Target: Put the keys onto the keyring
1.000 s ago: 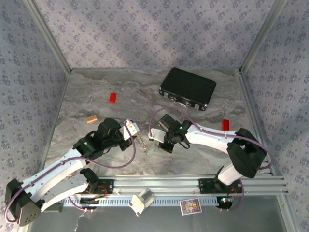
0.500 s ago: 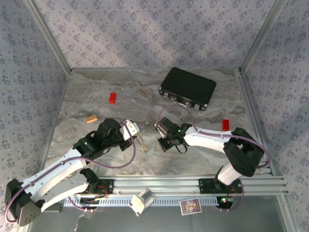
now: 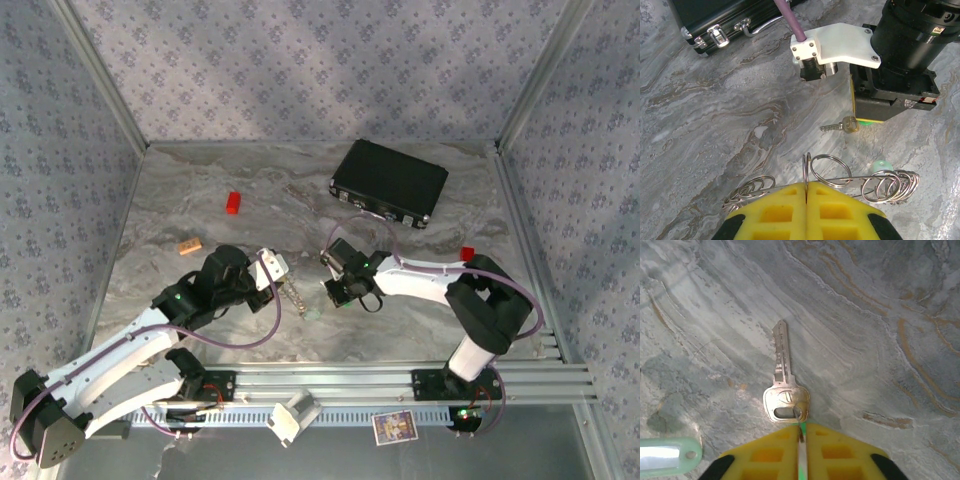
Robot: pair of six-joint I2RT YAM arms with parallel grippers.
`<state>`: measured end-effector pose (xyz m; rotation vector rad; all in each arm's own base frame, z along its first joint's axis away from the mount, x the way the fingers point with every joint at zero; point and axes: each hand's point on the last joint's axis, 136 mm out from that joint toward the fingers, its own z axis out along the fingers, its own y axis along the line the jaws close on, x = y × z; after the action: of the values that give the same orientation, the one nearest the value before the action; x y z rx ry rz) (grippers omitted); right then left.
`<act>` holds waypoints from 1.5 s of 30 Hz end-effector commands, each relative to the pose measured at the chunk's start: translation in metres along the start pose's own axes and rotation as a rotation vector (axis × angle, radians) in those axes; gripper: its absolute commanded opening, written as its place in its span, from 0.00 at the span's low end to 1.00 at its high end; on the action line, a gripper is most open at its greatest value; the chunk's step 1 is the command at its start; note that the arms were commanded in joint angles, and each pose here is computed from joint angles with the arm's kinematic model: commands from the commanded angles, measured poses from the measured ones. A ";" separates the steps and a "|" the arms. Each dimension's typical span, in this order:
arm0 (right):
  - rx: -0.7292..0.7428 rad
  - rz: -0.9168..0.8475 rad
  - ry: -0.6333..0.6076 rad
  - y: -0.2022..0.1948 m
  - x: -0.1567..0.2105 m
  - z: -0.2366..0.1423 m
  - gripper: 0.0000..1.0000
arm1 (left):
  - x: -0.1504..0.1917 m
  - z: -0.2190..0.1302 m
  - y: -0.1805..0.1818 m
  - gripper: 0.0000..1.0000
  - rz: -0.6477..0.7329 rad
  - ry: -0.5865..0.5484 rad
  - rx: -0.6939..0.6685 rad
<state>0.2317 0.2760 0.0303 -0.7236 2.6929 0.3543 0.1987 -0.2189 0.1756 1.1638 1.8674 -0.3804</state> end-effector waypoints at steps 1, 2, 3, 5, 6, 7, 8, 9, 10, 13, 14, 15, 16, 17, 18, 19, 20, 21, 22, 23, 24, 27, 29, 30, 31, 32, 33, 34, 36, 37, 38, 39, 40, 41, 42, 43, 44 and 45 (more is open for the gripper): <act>-0.019 0.024 0.007 0.003 -0.002 0.003 0.17 | -0.011 0.001 0.000 0.00 -0.006 -0.049 0.002; -0.023 0.025 0.008 0.003 -0.002 0.003 0.18 | -0.011 0.000 0.000 0.00 -0.006 -0.049 0.004; -0.030 0.025 0.006 0.005 -0.003 0.003 0.18 | -0.012 0.000 0.000 0.00 -0.005 -0.053 0.005; -0.033 0.026 0.005 0.005 -0.002 0.004 0.18 | -0.013 -0.001 -0.001 0.00 -0.005 -0.060 0.006; -0.032 0.026 0.004 0.005 -0.003 0.004 0.18 | -0.013 -0.002 0.000 0.00 -0.005 -0.062 0.004; -0.030 0.026 0.008 0.004 -0.002 0.004 0.18 | -0.014 -0.002 0.000 0.00 -0.004 -0.065 0.002; -0.029 0.027 0.008 0.004 -0.002 0.005 0.17 | -0.014 -0.002 0.000 0.00 -0.005 -0.066 0.003; -0.030 0.027 0.010 0.004 -0.001 0.005 0.17 | -0.013 -0.002 0.000 0.00 -0.006 -0.065 0.003; -0.030 0.028 0.009 0.004 -0.001 0.005 0.17 | -0.014 -0.003 0.000 0.00 -0.005 -0.068 0.001; -0.024 0.028 0.010 0.004 -0.001 0.005 0.15 | -0.014 -0.003 0.000 0.00 -0.005 -0.067 0.003; -0.022 0.027 0.011 0.003 -0.001 0.005 0.14 | -0.014 -0.003 0.000 0.00 -0.006 -0.066 0.002; -0.018 0.028 0.010 0.002 0.000 0.005 0.13 | -0.014 -0.003 0.000 0.00 -0.005 -0.066 0.003; -0.017 0.028 0.010 0.003 0.001 0.005 0.12 | -0.014 -0.003 0.000 0.00 -0.005 -0.068 0.001; -0.015 0.027 0.009 0.002 0.001 0.004 0.11 | -0.014 -0.003 0.000 0.00 -0.005 -0.066 0.001; -0.013 0.028 0.007 0.002 0.000 0.004 0.11 | -0.013 -0.003 0.000 0.00 -0.006 -0.065 0.002; -0.012 0.027 0.010 0.002 0.001 0.005 0.10 | -0.013 -0.003 0.000 0.00 -0.006 -0.065 0.002; -0.010 0.027 0.013 0.001 0.002 0.006 0.10 | -0.014 -0.003 0.000 0.00 -0.006 -0.066 0.001; -0.010 0.027 0.014 0.001 0.001 0.006 0.10 | -0.014 -0.003 0.000 0.00 -0.005 -0.065 0.002; -0.011 0.025 0.016 0.002 0.002 0.006 0.11 | -0.014 -0.003 0.000 0.00 -0.006 -0.066 0.001; -0.010 0.026 0.016 0.002 0.002 0.007 0.12 | -0.013 -0.003 0.000 0.00 -0.006 -0.064 0.001; -0.012 0.026 0.015 0.002 0.001 0.007 0.13 | -0.013 -0.003 0.000 0.00 -0.004 -0.064 0.002; -0.013 0.023 0.014 0.003 0.001 0.006 0.13 | -0.013 -0.003 0.000 0.00 -0.004 -0.062 0.002; -0.010 0.022 0.018 0.002 0.001 0.007 0.13 | -0.013 -0.003 0.000 0.00 -0.004 -0.063 0.002; -0.009 0.022 0.020 0.002 0.002 0.007 0.13 | -0.013 -0.003 0.000 0.00 -0.004 -0.063 0.002; -0.008 0.021 0.022 0.002 0.002 0.007 0.13 | -0.013 -0.003 0.000 0.00 -0.005 -0.062 0.002; -0.007 0.020 0.020 0.001 0.002 0.007 0.12 | -0.013 -0.003 0.000 0.00 -0.005 -0.062 0.002; -0.008 0.020 0.016 0.002 0.001 0.007 0.10 | -0.013 -0.003 0.000 0.00 -0.004 -0.063 0.002; -0.008 0.021 0.013 0.002 0.000 0.006 0.08 | -0.013 -0.003 0.000 0.00 -0.004 -0.061 0.003; -0.008 0.014 -0.001 0.003 -0.002 0.002 0.02 | -0.013 -0.003 0.000 0.00 -0.005 -0.061 0.002; -0.004 0.009 -0.009 0.002 -0.003 -0.001 0.00 | -0.012 -0.003 0.000 0.00 -0.005 -0.059 0.003; -0.003 0.000 -0.023 0.003 -0.006 -0.005 0.00 | -0.012 -0.004 0.000 0.00 -0.005 -0.060 0.002; 0.000 -0.012 -0.041 0.003 -0.008 -0.010 0.00 | -0.012 -0.004 0.000 0.00 -0.004 -0.061 0.001; 0.001 -0.025 -0.056 0.004 -0.010 -0.015 0.00 | -0.012 -0.004 -0.001 0.00 -0.005 -0.061 0.002; 0.010 -0.045 -0.085 0.003 -0.015 -0.023 0.00 | -0.012 -0.003 -0.001 0.00 -0.006 -0.060 0.003; 0.017 -0.067 -0.118 0.003 -0.020 -0.031 0.00 | -0.012 -0.003 -0.001 0.00 -0.008 -0.062 0.005; 0.022 -0.086 -0.144 0.002 -0.024 -0.039 0.00 | -0.012 -0.003 -0.001 0.00 -0.010 -0.065 0.007; 0.021 -0.107 -0.174 0.002 -0.029 -0.048 0.00 | -0.013 -0.003 -0.002 0.00 -0.011 -0.068 0.009; 0.013 -0.136 -0.203 0.004 -0.034 -0.058 0.00 | -0.013 -0.003 -0.002 0.00 -0.011 -0.071 0.010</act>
<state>0.2371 0.2797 0.0650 -0.7571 2.5652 0.3843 0.1998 -0.2201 0.1756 1.1595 1.8607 -0.3826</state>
